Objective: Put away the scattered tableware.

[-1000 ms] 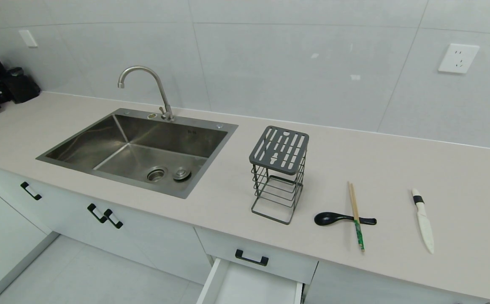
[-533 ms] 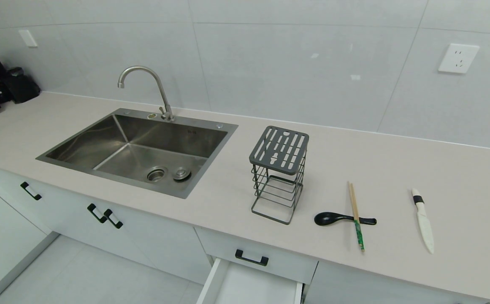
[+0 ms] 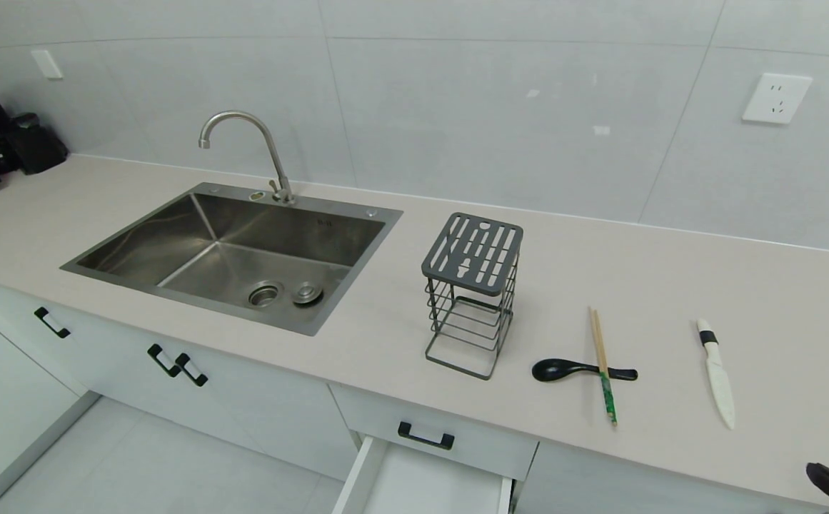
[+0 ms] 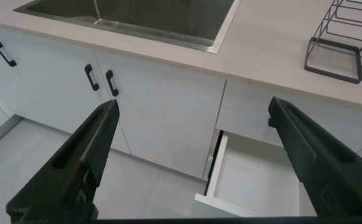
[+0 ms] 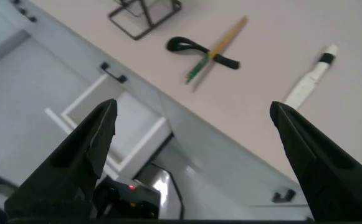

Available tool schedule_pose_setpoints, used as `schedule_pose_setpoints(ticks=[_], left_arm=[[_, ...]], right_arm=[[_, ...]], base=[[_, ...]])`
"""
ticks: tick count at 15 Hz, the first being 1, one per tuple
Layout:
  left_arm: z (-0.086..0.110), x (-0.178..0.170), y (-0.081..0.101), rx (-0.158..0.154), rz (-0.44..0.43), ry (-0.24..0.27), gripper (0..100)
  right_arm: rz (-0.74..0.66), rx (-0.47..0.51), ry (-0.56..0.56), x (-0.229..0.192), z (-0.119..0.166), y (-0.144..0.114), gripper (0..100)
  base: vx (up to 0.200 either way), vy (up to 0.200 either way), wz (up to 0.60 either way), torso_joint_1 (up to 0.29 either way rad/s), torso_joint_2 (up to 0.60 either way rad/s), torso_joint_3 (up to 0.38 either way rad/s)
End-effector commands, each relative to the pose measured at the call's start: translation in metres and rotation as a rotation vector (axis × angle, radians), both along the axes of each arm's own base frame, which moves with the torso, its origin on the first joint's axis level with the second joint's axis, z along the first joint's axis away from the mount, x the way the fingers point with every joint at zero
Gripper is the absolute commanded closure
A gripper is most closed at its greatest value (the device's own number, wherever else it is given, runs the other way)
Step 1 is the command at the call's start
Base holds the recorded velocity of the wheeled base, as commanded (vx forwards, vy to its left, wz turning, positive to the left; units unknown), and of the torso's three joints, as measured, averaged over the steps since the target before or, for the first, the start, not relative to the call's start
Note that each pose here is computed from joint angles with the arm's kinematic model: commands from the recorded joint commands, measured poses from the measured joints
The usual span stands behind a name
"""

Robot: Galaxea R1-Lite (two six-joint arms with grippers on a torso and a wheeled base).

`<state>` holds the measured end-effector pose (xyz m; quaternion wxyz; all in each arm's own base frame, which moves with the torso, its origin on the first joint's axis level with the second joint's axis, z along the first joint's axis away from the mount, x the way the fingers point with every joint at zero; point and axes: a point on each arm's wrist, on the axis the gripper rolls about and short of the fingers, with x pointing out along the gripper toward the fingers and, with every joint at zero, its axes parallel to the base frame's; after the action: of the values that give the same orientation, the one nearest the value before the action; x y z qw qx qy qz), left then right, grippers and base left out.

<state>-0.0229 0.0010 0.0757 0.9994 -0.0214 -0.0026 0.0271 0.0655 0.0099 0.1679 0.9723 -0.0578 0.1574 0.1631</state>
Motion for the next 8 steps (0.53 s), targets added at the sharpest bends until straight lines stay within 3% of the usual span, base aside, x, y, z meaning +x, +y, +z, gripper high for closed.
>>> schedule_pose_setpoints(ticks=[1, 8], left_arm=[[0.000, 0.000, 0.000, 0.000, 0.001, 0.001, 0], [0.000, 0.000, 0.000, 0.000, 0.001, 0.001, 0]], right_arm=[[0.034, -0.017, 0.083, 0.032, 0.008, 0.006, 0], [0.115, -0.089, 0.138, 0.084, 0.027, 0.041, 0]], base=[[0.000, 0.000, 0.00, 0.000, 0.00, 0.000], [0.000, 0.000, 0.00, 0.000, 0.00, 0.000]])
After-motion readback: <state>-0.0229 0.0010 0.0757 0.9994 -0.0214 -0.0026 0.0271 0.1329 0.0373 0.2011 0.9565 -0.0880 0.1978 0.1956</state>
